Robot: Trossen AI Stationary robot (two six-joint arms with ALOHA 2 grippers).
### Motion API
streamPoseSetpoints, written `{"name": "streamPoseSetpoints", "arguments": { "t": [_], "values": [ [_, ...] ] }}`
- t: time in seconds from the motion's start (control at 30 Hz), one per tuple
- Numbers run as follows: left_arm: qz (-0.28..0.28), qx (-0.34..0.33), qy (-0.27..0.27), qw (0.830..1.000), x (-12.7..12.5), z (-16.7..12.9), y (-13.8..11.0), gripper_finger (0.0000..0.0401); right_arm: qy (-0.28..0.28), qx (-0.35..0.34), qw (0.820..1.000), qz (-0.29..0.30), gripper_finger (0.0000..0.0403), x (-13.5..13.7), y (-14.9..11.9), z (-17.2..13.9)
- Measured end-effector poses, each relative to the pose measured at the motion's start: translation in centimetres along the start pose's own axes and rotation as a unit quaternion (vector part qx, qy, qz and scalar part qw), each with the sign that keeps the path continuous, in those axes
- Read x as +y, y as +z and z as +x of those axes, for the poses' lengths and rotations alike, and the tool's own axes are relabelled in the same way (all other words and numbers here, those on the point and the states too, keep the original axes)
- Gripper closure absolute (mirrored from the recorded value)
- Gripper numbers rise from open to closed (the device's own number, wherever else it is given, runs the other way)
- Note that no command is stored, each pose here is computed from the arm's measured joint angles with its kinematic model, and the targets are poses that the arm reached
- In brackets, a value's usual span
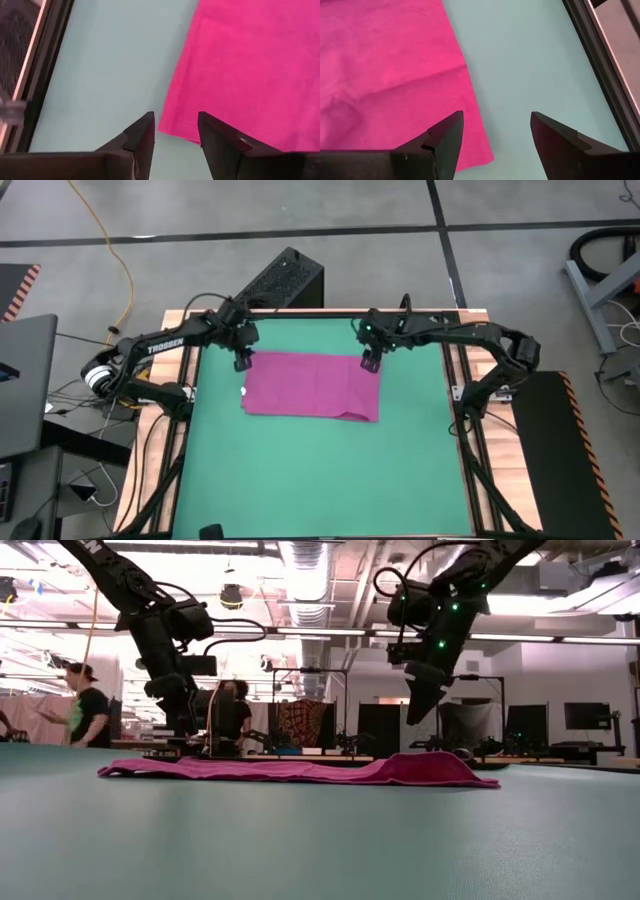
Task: Roll towel
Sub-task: Roll the pink towel
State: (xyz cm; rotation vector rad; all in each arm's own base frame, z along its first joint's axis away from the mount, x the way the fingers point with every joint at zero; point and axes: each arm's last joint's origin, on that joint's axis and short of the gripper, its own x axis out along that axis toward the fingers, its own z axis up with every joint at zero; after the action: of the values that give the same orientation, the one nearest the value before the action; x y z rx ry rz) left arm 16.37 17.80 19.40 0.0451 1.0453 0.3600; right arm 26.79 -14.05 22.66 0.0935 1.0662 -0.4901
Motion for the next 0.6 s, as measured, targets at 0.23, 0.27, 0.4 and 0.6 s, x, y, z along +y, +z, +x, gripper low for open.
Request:
{"name": "streamPoseSetpoints", "arguments": {
  "t": [0.23, 0.27, 0.4, 0.6],
  "values": [
    [0.051, 0.02, 0.028, 0.998, -0.2, 0.4, -0.4, 0.0264, 0.004, -0.011, 1.0, -0.024, 0.0148, 0.3, 0.2, 0.0],
    [0.054, 0.022, 0.031, 0.998, -0.2, 0.5, -0.7, 0.0264, 0.005, -0.014, 1.0, -0.026, 0.0148, 0.4, 0.3, -0.1],
    [0.063, 0.03, 0.031, 0.997, -0.3, 0.8, -1.3, 0.0265, 0.007, -0.018, 0.999, -0.043, 0.0148, 0.8, 0.4, -0.1],
    [0.069, 0.017, 0.04, 0.997, -0.1, 1.1, -1.1, 0.0265, 0.012, -0.021, 0.998, -0.051, 0.0148, 1.4, 0.4, -0.2]
  ]
}}
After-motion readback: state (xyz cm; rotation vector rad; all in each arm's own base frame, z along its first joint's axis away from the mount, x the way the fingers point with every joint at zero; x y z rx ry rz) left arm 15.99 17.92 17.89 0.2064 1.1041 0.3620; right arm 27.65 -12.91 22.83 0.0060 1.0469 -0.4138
